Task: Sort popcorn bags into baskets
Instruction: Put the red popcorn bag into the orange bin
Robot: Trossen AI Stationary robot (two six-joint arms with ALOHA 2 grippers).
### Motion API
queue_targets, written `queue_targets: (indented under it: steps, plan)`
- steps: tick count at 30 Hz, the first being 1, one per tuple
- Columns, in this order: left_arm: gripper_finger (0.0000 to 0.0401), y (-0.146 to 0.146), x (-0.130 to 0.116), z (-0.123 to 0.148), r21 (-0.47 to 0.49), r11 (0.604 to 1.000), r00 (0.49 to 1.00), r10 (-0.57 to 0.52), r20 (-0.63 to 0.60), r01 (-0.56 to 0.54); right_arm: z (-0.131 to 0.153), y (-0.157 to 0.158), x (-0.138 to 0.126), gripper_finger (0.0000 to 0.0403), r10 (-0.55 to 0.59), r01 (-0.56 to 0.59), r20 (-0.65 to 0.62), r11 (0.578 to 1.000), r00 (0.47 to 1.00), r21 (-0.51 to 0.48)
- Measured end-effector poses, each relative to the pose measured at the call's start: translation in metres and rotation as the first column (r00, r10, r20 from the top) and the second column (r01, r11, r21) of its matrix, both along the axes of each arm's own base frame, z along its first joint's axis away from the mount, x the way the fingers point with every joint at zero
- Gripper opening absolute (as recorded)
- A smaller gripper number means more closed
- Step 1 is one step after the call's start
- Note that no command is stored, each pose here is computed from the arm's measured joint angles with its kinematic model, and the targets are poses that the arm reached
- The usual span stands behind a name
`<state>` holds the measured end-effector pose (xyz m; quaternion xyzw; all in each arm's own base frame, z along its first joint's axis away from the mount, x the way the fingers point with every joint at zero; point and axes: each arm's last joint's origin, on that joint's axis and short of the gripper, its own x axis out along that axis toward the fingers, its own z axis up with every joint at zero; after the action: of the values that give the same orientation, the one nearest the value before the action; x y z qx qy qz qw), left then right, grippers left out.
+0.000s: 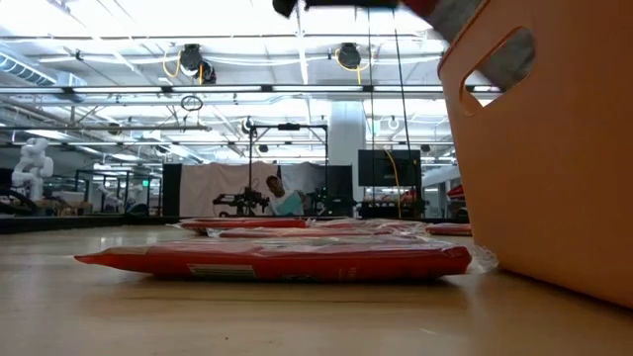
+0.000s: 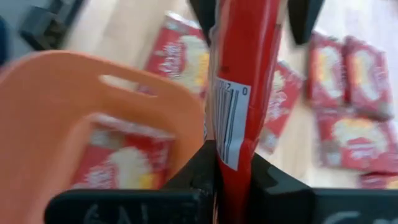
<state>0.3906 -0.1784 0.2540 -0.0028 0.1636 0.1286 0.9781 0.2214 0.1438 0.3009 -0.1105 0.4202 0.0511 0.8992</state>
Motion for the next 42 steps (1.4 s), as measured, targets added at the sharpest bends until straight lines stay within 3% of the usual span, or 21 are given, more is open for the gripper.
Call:
queue_targets:
  steps: [3,7,13,19,32,42]
  plan:
    - [0.0312,-0.008,-0.008,0.007,-0.002,1.0,1.0,-0.01,0.017,0.01,0.004,0.003,-0.013,0.002,0.002,0.0,-0.034,0.998,0.999,0.065]
    - [0.0322,-0.019,-0.014,0.007,0.024,1.0,1.0,0.009,0.021,-0.009,0.01,0.008,-0.028,0.0017,-0.016,0.028,-0.101,0.992,0.995,0.12]
    - [0.0294,-0.021,-0.019,0.002,-0.009,0.999,0.999,0.045,-0.009,-0.046,0.031,0.016,-0.043,0.0017,-0.119,0.149,-0.182,0.976,0.976,0.161]
    - [0.0255,-0.016,-0.021,-0.008,-0.039,0.989,0.989,0.141,-0.051,-0.143,0.024,0.035,-0.047,0.0017,-0.159,0.204,-0.219,0.958,0.963,0.201]
    - [0.0197,-0.003,-0.02,-0.021,-0.078,0.966,0.965,0.237,-0.109,-0.246,-0.026,0.071,-0.03,0.0019,-0.241,0.272,-0.327,0.961,0.914,0.052]
    - [0.017,0.002,-0.016,-0.022,-0.078,0.973,0.97,0.205,-0.134,-0.217,-0.057,0.075,-0.02,0.002,-0.304,0.278,-0.395,0.953,0.867,-0.123]
